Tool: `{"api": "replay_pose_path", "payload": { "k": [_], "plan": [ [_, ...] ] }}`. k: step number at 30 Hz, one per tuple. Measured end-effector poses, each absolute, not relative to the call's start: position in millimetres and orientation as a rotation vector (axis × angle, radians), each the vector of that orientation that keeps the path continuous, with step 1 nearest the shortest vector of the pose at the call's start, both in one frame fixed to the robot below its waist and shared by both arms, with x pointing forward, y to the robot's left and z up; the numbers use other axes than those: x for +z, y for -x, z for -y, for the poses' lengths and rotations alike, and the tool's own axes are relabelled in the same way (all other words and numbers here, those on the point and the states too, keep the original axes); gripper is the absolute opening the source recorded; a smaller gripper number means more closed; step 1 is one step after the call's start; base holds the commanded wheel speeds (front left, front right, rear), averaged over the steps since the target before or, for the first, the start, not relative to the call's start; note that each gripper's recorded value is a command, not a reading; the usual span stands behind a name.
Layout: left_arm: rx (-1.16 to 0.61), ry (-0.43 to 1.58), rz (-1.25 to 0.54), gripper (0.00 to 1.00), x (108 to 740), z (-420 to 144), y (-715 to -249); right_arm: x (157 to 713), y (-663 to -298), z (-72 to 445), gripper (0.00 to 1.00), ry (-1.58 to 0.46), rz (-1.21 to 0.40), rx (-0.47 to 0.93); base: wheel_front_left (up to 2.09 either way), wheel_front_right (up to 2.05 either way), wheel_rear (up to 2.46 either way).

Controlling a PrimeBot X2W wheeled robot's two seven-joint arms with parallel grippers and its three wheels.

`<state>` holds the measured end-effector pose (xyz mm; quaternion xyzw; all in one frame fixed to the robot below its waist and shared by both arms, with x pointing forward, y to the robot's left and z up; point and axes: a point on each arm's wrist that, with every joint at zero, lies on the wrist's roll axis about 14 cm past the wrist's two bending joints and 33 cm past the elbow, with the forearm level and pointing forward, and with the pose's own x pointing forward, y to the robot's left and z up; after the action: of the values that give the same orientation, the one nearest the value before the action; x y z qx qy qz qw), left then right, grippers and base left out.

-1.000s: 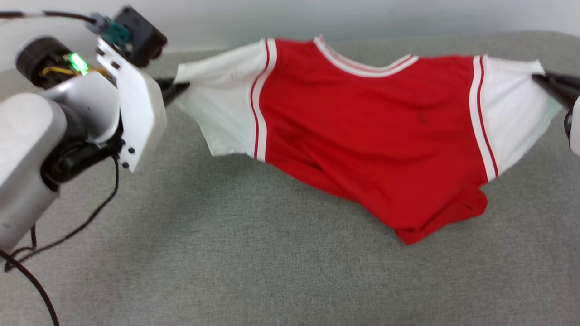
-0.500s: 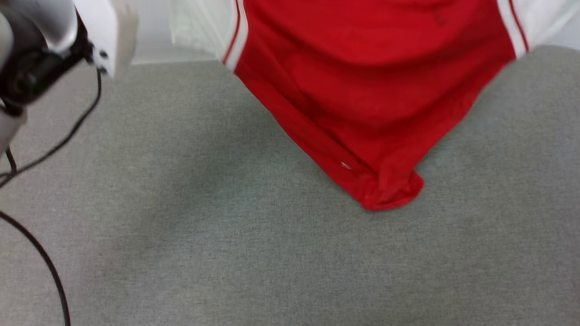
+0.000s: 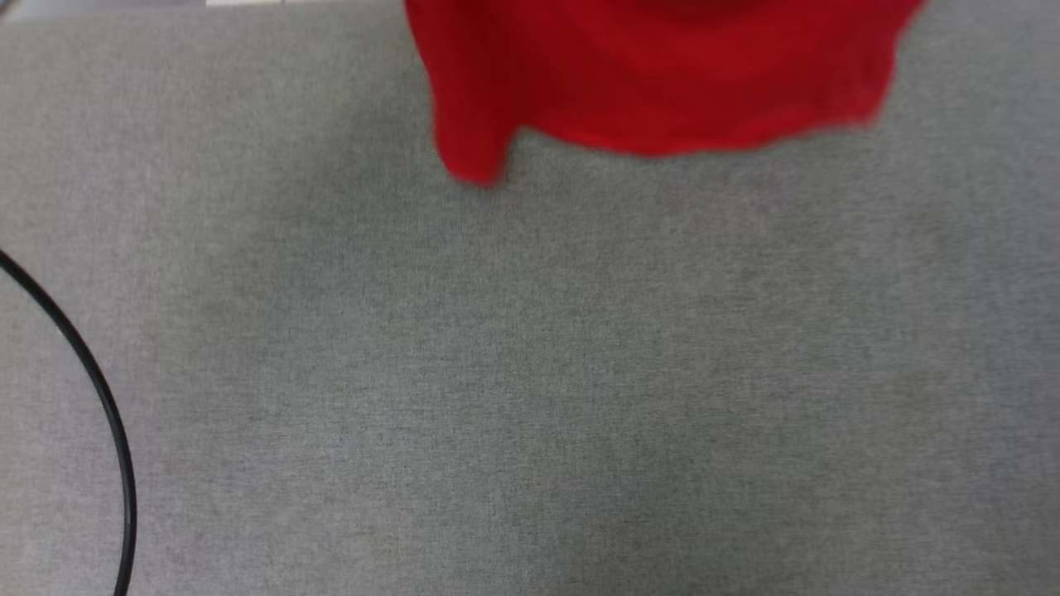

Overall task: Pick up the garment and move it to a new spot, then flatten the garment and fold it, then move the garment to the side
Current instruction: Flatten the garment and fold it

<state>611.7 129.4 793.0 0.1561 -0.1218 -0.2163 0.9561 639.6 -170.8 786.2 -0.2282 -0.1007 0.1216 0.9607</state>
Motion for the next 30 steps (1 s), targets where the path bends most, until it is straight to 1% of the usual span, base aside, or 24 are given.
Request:
{"api": "replay_pose_path", "payload": {
  "k": [8, 13, 18, 22, 26, 30],
  "plan": [
    [-0.401, -0.292, 0.347, 0.0, 817.0, -133.1, -644.8, 799.9, -679.9, 152.7, 0.0, 0.491, 0.28, 0.236, 0.0, 0.0, 0.0],
    [-0.394, -0.275, 0.332, 0.0, 798.0, -135.7, -661.0, 788.4, -699.4, 141.8, 0.0, 0.478, 0.284, 0.249, 0.0, 0.0, 0.0],
    [-0.366, -0.272, 0.284, 0.0, 767.7, -148.9, -674.3, 752.7, -712.4, 130.8, 0.0, 0.488, 0.23, 0.284, 0.0, 0.0, 0.0],
    [-0.377, -0.236, 0.218, 0.0, 727.4, -150.5, -677.1, 707.6, -713.7, 126.3, 0.0, 0.492, 0.157, 0.321, 0.0, 0.0, 0.0],
    [-0.389, -0.209, 0.141, 0.0, 682.0, -153.0, -669.9, 668.0, -703.5, 115.6, 0.0, 0.459, 0.099, 0.375, 0.0, 0.0, 0.0],
    [-0.4, -0.169, 0.069, 0.0, 639.8, -156.9, -654.4, 620.6, -684.1, 112.1, 0.0, 0.428, 0.022, 0.42, 0.0, 0.0, 0.0]
  ]
}}
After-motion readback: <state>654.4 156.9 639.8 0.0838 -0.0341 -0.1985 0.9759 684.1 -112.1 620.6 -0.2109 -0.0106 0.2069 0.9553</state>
